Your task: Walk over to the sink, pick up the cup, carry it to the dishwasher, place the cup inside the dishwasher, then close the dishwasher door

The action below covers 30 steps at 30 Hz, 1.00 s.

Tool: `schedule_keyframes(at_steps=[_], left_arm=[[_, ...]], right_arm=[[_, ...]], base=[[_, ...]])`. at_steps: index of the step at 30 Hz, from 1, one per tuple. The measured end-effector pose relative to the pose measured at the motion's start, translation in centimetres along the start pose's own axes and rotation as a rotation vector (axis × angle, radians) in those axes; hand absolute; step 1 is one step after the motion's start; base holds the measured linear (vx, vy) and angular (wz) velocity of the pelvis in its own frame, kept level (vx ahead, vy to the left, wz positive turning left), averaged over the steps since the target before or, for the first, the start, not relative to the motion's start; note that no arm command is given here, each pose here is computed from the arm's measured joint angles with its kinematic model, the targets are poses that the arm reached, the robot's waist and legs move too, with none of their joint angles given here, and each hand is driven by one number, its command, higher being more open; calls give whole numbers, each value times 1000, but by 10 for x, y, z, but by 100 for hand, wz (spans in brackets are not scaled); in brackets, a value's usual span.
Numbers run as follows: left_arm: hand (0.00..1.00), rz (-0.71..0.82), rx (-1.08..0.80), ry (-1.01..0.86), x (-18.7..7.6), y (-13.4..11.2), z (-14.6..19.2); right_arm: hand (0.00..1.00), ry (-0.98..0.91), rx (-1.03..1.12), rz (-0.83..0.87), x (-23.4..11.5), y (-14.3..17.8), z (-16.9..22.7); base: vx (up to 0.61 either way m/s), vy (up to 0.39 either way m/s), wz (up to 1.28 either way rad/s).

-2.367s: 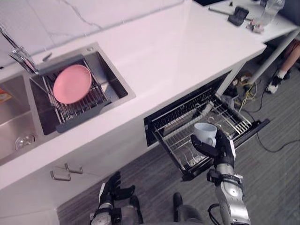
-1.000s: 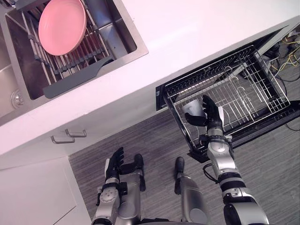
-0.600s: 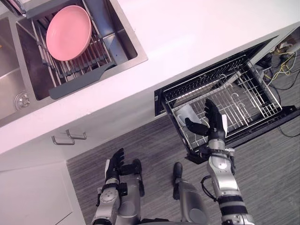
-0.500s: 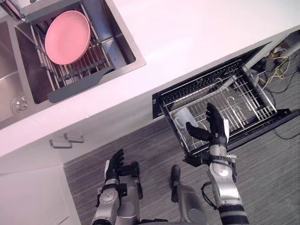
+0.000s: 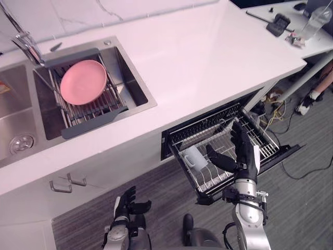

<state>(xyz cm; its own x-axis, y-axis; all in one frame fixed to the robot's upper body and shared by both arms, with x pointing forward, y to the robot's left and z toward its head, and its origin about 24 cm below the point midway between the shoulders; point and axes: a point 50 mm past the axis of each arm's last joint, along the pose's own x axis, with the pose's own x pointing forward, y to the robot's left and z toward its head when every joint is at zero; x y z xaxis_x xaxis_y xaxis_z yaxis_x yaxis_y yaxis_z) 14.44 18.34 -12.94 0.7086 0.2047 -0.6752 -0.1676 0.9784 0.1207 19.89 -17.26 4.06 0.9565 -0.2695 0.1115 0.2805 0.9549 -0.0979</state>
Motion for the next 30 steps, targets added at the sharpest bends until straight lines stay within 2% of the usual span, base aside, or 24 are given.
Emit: schedule_keyframes(at_steps=[9, 22, 30], left_arm=[[90, 18, 26, 98, -9, 13, -28], [90, 13, 88, 78, -5, 12, -22], [90, 3, 178, 71, -5, 20, -22]], right_arm=[[90, -22, 11, 48, -4, 8, 3], [90, -187, -101, 17, 21, 7, 30], [90, -131, -158, 6, 20, 5, 16]], base=[[8, 0, 25], [5, 64, 72], [103, 132, 40]])
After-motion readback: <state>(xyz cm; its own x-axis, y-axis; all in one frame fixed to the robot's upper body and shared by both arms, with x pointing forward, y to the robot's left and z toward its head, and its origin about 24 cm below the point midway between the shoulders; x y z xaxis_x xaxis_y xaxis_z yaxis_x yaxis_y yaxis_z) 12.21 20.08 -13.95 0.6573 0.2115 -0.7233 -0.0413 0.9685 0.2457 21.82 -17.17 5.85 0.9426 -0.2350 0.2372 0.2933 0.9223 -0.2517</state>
